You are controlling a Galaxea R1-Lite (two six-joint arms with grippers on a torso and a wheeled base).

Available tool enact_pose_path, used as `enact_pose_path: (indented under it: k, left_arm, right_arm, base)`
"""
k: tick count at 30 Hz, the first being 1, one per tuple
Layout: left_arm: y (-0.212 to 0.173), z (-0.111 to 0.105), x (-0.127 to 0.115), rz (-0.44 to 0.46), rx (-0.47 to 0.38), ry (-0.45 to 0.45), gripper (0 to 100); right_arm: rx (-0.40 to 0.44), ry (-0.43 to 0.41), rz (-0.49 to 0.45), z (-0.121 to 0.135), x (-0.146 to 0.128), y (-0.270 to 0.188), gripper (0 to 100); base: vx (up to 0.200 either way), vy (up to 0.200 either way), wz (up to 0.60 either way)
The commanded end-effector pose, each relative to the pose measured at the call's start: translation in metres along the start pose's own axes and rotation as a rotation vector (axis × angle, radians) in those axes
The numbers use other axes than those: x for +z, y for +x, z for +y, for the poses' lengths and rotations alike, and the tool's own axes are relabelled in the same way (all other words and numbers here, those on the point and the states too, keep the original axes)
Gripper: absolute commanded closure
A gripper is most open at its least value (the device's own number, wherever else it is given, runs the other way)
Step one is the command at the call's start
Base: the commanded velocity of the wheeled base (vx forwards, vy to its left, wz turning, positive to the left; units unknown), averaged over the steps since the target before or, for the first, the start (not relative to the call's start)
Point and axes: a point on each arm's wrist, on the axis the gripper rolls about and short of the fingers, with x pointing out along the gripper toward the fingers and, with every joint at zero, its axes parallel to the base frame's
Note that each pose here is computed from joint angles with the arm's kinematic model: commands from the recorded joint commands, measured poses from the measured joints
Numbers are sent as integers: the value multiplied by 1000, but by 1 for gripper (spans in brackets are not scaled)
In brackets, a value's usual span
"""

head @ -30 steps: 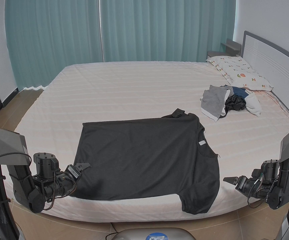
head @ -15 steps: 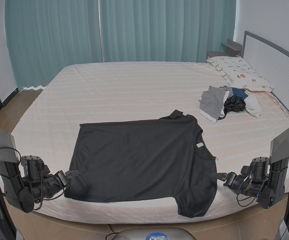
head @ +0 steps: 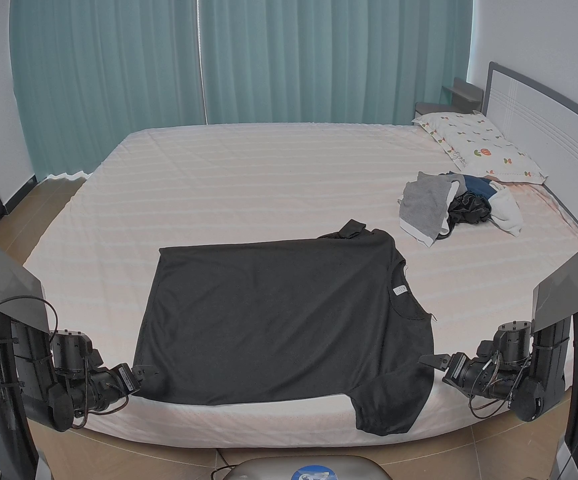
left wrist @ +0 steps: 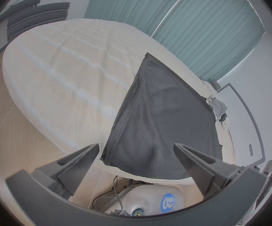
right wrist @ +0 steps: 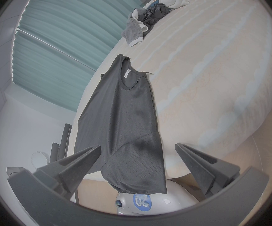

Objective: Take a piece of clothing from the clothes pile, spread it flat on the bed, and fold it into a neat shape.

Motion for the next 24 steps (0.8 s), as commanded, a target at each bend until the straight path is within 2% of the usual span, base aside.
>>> enact_pose_path:
  k: [1,13,24]
  left_arm:
    - [9,5,-9,39,21,6,0]
    - [15,-5,-11,42,-13,36,0]
    - [15,-1,-9,39,6,24,0]
  right_arm:
    - [1,-1,2,-1,-1,1,0]
    - [-3,-8,11,-1,-4,2,0]
    - [-3,-8,11,-1,-4,2,0]
  base:
    - [0,0,0]
    - [0,0,0]
    - [0,0,0]
